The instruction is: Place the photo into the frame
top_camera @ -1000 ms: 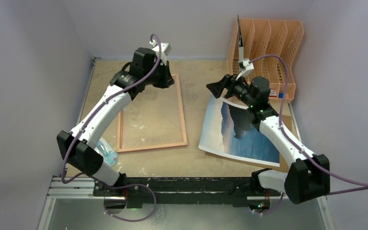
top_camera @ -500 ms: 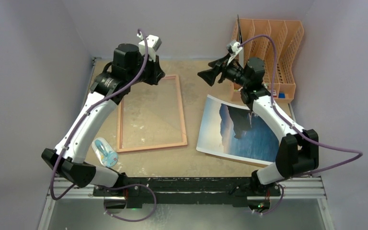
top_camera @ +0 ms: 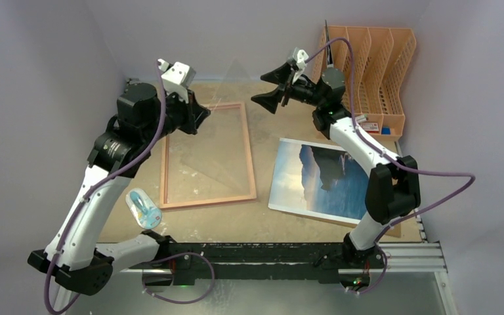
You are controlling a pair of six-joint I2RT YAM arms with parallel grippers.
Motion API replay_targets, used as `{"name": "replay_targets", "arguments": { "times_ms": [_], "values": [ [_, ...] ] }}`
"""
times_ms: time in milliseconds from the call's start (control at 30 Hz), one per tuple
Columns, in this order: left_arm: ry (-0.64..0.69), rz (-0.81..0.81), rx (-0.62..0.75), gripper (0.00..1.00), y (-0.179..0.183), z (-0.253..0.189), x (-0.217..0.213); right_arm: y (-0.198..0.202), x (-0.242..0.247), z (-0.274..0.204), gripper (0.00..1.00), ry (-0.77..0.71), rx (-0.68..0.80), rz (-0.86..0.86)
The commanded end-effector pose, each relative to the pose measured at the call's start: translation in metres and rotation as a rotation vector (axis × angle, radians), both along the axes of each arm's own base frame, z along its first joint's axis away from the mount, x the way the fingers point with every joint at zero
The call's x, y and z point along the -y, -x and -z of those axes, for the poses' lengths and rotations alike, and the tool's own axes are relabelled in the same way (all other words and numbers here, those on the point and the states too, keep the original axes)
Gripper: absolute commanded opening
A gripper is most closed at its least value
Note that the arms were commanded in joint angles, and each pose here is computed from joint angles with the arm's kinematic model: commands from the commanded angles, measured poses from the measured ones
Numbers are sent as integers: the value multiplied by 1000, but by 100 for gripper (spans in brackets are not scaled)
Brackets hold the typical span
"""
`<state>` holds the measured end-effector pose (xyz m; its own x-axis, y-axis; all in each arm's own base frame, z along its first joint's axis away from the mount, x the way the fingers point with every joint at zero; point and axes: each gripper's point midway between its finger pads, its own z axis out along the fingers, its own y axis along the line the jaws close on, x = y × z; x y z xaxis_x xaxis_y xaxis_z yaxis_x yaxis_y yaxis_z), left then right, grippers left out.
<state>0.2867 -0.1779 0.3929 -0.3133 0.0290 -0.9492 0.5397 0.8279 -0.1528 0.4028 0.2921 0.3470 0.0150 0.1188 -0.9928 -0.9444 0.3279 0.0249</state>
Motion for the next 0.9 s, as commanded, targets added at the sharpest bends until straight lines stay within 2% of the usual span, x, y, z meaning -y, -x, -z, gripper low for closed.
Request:
{"name": "replay_targets", "arguments": {
  "times_ms": [0, 233, 500, 700, 867],
  "values": [
    [34, 37, 103, 0, 15, -27, -2, 16, -21, -32, 87, 9, 162, -121],
    [46, 110, 137, 0, 43, -25, -4, 35, -29, -23, 86, 81, 228, -235],
    [35, 140, 155, 0, 54, -22, -5, 58, -28, 1, 86, 193, 227, -399],
    [38, 140, 168, 0, 55, -26, -6, 74, -22, 16, 79, 251, 196, -482],
    [15, 146, 185, 0, 60, -26, -10, 93, -15, 28, 72, 295, 229, -570]
  ]
}}
